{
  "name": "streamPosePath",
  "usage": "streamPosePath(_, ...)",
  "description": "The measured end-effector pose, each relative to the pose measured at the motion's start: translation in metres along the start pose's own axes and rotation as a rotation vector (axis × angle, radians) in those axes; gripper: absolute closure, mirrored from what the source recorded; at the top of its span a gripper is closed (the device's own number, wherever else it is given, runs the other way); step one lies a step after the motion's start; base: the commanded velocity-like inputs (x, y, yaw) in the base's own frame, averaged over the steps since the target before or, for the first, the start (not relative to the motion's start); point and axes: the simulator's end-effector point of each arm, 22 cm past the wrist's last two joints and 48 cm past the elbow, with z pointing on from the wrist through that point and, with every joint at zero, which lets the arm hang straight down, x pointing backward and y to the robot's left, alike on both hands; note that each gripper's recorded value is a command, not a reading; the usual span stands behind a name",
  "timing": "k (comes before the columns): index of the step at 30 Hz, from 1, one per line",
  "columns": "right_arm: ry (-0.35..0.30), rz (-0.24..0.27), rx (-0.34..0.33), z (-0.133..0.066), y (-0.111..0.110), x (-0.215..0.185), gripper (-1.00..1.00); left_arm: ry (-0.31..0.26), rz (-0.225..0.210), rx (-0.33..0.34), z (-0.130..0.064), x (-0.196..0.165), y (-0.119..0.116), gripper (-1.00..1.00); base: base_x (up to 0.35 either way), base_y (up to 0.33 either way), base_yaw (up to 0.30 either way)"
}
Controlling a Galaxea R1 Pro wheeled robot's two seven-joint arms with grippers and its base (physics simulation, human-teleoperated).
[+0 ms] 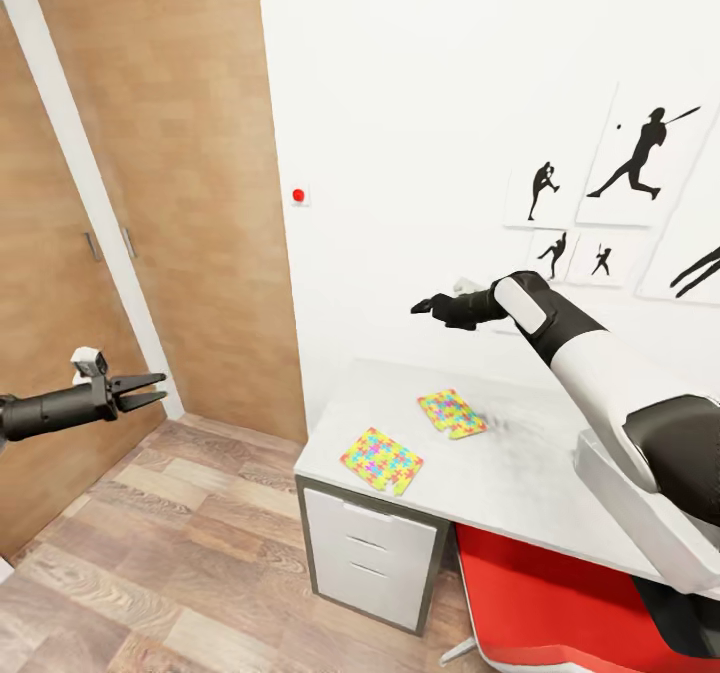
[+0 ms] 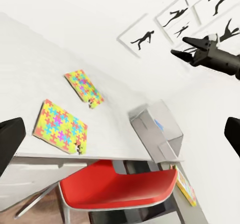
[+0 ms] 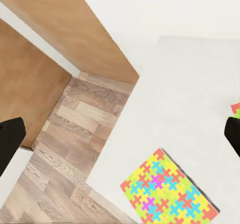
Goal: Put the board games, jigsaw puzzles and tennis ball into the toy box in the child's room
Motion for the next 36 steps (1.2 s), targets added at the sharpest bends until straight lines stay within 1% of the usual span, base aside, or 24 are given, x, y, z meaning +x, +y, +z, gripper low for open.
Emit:
streamPosePath(4,0.002,-0.007,-0.011,0.005,0.009,0.002,-1.0,0.0,-0.014,-0.004,0.0,0.003,0.006,-1.0,0.0,0.0,0.287)
streamPosePath(9,-0.02,-0.019,-0.021,0.01,0.017,-0.001,-1.0,0.003,-0.017,-0.011,0.0,0.006,0.012,-1.0,-0.005,0.0,0.285)
streamPosePath(13,-0.027,-0.025,-0.027,0.014,0.023,0.0,-1.0,0.032,-0.032,-0.055,0.0,0.017,0.029,-1.0,-0.12,0.035,0.283)
streamPosePath(14,-0.026,-0.027,-0.03,0.016,0.025,0.001,-1.0,0.045,-0.034,-0.072,-0.001,0.021,0.034,-1.0,-0.202,0.091,0.282)
streamPosePath(17,-0.022,-0.031,-0.039,0.02,0.032,0.004,-1.0,0.059,-0.038,-0.095,-0.001,0.025,0.04,-1.0,-0.184,0.095,0.282)
streamPosePath(27,0.004,-0.046,-0.079,0.036,0.064,0.018,-1.0,0.071,-0.046,-0.113,-0.002,0.03,0.048,-1.0,-0.058,0.025,0.282)
streamPosePath(32,0.014,-0.047,-0.084,0.04,0.068,0.024,-1.0,0.074,-0.05,-0.116,-0.002,0.031,0.05,-1.0,-0.172,0.079,0.282)
streamPosePath(35,0.029,-0.04,-0.081,0.045,0.063,0.034,-1.0,0.075,-0.052,-0.117,-0.001,0.032,0.051,-1.0,-0.094,0.043,0.282)
streamPosePath(36,0.043,-0.033,-0.079,0.049,0.06,0.044,-1.0,0.075,-0.053,-0.117,-0.001,0.032,0.051,-1.0,-0.05,0.023,0.281)
